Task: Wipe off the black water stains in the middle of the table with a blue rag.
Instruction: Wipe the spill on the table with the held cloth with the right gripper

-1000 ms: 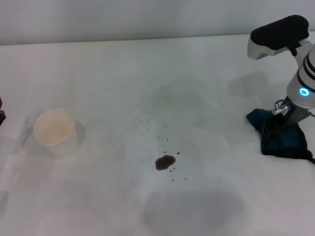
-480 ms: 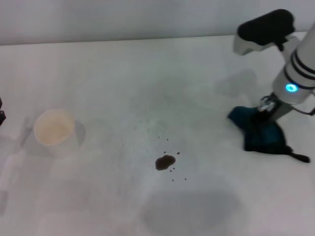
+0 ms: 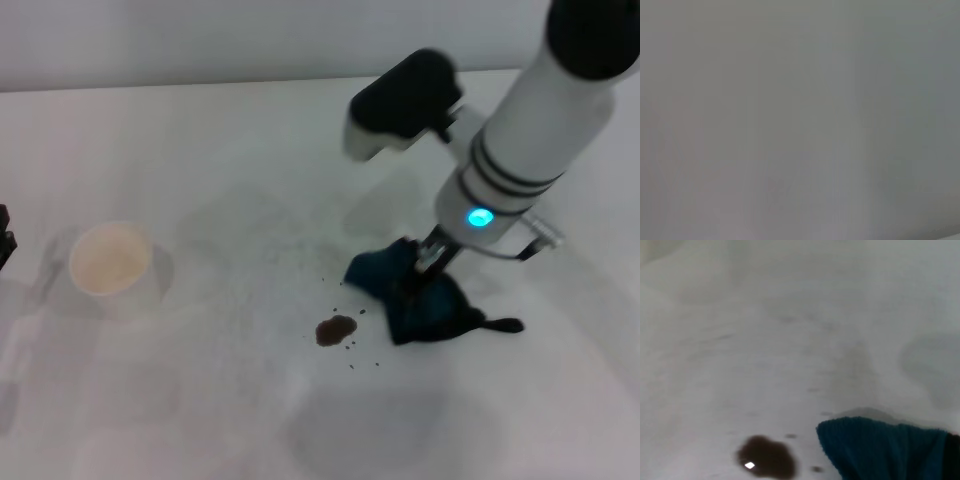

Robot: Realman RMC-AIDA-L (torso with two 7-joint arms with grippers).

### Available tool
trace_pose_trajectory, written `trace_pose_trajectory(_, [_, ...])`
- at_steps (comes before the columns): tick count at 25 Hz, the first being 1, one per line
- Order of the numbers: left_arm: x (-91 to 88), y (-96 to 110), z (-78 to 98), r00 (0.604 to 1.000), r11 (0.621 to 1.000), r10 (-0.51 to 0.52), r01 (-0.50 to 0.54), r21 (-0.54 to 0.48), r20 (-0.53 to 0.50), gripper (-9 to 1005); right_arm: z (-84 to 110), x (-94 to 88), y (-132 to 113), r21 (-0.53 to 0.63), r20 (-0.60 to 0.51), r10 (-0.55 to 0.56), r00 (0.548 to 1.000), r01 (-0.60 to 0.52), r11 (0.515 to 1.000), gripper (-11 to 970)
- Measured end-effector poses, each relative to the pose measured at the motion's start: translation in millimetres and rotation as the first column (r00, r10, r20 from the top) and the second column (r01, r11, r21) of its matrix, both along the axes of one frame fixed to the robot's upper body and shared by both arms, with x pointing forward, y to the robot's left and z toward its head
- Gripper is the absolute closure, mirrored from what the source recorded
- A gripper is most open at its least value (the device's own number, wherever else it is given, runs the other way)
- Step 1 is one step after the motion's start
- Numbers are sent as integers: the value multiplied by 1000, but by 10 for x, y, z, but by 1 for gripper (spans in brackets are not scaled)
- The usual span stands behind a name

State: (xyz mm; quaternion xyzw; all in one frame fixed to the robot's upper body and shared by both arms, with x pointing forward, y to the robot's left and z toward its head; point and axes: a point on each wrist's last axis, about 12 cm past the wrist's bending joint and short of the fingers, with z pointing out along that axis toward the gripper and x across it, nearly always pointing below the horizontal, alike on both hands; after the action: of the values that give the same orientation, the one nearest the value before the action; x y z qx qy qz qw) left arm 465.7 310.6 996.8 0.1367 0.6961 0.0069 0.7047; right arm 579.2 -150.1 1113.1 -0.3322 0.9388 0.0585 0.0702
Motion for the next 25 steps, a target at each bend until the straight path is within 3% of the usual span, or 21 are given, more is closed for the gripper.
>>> trace_pose_trajectory(7, [5,-32,-23,1000,1000,-6,6,-6,-18,120,-128,-227,368,44,-26,144,989,-143,989,831])
trace_pose_trajectory(17, [17,-77,-47,999,1000,-19,18,-9,-40,119,-192,-444,666,107,-37,246,969,-241,965,834])
trace_pose_trajectory(25, [-7,-94,-60,999,1000,-21,20,-18,-45,120,-188,-480,814,86,-15,287,958,-285,955,849])
